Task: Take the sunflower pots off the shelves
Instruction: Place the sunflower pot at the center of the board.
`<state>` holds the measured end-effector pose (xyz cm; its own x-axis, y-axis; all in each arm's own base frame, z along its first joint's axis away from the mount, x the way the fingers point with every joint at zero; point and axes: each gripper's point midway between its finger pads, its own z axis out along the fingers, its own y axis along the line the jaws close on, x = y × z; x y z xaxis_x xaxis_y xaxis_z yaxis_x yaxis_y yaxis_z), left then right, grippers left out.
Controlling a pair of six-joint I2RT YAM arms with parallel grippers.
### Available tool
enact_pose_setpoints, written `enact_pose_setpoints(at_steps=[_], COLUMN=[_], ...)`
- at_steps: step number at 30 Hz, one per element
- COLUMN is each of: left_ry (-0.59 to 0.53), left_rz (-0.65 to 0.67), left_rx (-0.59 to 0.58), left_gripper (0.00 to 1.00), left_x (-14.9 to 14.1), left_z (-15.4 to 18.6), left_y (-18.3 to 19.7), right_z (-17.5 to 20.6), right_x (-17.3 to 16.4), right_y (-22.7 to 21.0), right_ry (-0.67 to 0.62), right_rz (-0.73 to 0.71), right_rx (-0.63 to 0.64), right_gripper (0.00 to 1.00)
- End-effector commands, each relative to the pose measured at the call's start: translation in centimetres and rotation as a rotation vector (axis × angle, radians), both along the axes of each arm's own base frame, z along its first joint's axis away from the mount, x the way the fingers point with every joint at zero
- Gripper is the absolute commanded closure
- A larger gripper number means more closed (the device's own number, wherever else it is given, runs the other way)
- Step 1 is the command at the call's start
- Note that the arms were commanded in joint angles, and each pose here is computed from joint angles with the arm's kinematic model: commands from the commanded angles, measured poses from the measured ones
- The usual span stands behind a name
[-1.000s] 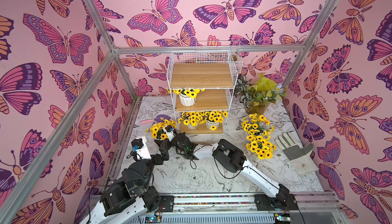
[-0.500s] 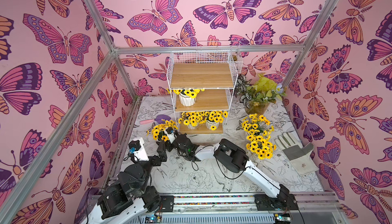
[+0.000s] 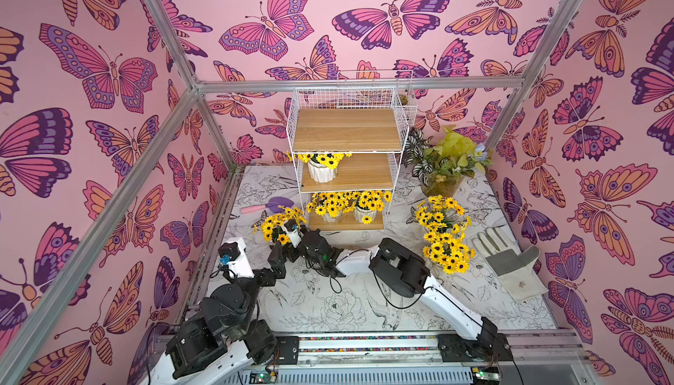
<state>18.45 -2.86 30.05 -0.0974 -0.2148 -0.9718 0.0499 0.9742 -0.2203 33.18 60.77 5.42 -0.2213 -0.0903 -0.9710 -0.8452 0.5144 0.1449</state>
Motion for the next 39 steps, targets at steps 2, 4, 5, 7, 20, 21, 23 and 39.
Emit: enact_pose_setpoints(at_steps=[2,4,5,7,20,21,23,39], left_ry=[0.006,0.008,0.006,0.003,0.008,0.008,0.006,-0.064], left_rz=[-0.001,0.002,0.003,0.006,0.000,0.002,0.006,-0.072], left_rx=[0.012,0.013,0.014,0.013,0.025,0.026,0.024,0.097], left_gripper=[0.00,0.00,0.00,0.00,0.00,0.00,0.00,0.00], left_x=[0.0,0.0,0.0,-0.1,-0.1,-0.1,-0.1,1.2], left_z=[-0.3,-0.3,-0.2,-0.1,-0.1,0.0,0.1,3.2], left_y=[0.0,0.1,0.1,0.2,0.1,0.2,0.2,-2.7], right_z=[-8.6,-8.7,-8.8,-8.8,-8.1,-7.9,-7.5,6.8], right_x=[-2.0,-2.1,-2.2,-2.5,-3.4,-3.5,-4.1,-11.8], right_y=[-2.8,-3.0,-3.0,-3.0,-5.2,-5.6,-6.1,-12.1], right_ry=[0.121,0.117,0.115,0.109,0.074,0.077,0.085,-0.081], right_rz=[0.031,0.038,0.044,0.063,0.079,0.075,0.079,0.029], right_rx=[-0.275,-0.301,-0.306,-0.317,-0.409,-0.411,-0.408,-0.276], right_gripper=[0.01,0.01,0.01,0.01,0.01,0.01,0.01,0.01])
